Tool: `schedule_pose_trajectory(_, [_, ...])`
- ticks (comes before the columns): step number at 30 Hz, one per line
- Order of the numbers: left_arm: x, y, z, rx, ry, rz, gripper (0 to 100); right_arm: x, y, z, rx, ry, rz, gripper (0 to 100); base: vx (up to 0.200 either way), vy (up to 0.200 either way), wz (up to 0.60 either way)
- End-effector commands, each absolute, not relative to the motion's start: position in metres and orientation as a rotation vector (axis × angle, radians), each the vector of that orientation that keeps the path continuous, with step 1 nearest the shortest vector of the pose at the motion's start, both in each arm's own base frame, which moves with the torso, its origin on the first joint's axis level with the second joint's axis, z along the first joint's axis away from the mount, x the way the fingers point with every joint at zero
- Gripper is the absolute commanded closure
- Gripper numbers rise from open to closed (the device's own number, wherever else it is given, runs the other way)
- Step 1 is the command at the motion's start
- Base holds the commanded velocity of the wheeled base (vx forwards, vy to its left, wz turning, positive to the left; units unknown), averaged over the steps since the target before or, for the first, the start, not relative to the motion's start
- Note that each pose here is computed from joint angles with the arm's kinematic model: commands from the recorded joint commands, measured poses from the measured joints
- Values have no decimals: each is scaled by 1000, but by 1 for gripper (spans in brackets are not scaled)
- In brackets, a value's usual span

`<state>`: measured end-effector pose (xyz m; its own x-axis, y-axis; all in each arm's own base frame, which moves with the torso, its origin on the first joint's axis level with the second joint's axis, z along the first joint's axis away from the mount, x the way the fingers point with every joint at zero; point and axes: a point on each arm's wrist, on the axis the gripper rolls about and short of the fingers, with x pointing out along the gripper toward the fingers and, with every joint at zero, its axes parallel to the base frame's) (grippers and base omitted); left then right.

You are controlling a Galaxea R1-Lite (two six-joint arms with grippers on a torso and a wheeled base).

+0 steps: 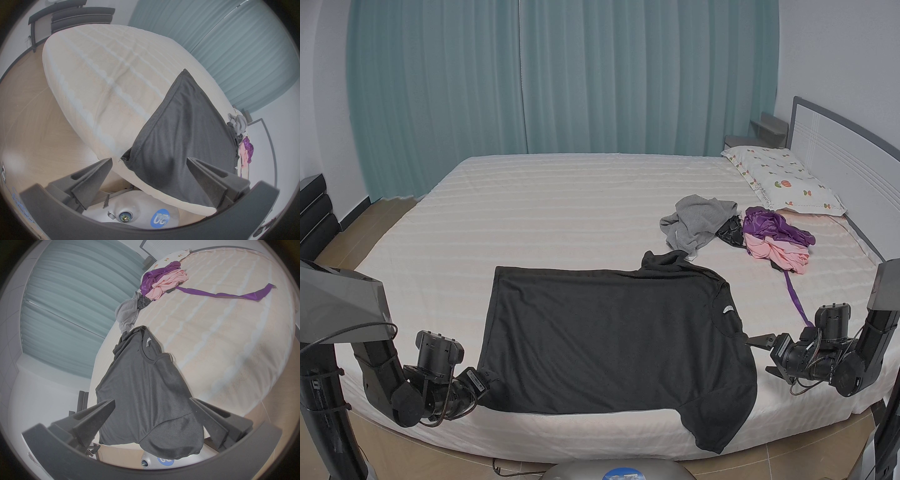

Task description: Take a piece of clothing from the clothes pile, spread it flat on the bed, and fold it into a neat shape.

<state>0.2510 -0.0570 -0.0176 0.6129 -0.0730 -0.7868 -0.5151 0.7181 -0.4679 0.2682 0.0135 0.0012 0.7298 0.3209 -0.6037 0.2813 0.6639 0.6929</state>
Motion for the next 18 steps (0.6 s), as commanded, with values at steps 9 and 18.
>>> schedule_pose_trajectory(9, [250, -69, -39, -670, 903, 309, 0, 267, 15, -1, 866, 790, 25, 0, 0, 0, 0])
schedule_pose_trajectory(18, [253, -74, -50, -596, 846, 309, 100, 265, 14, -3, 859, 799, 19, 0, 0, 0, 0])
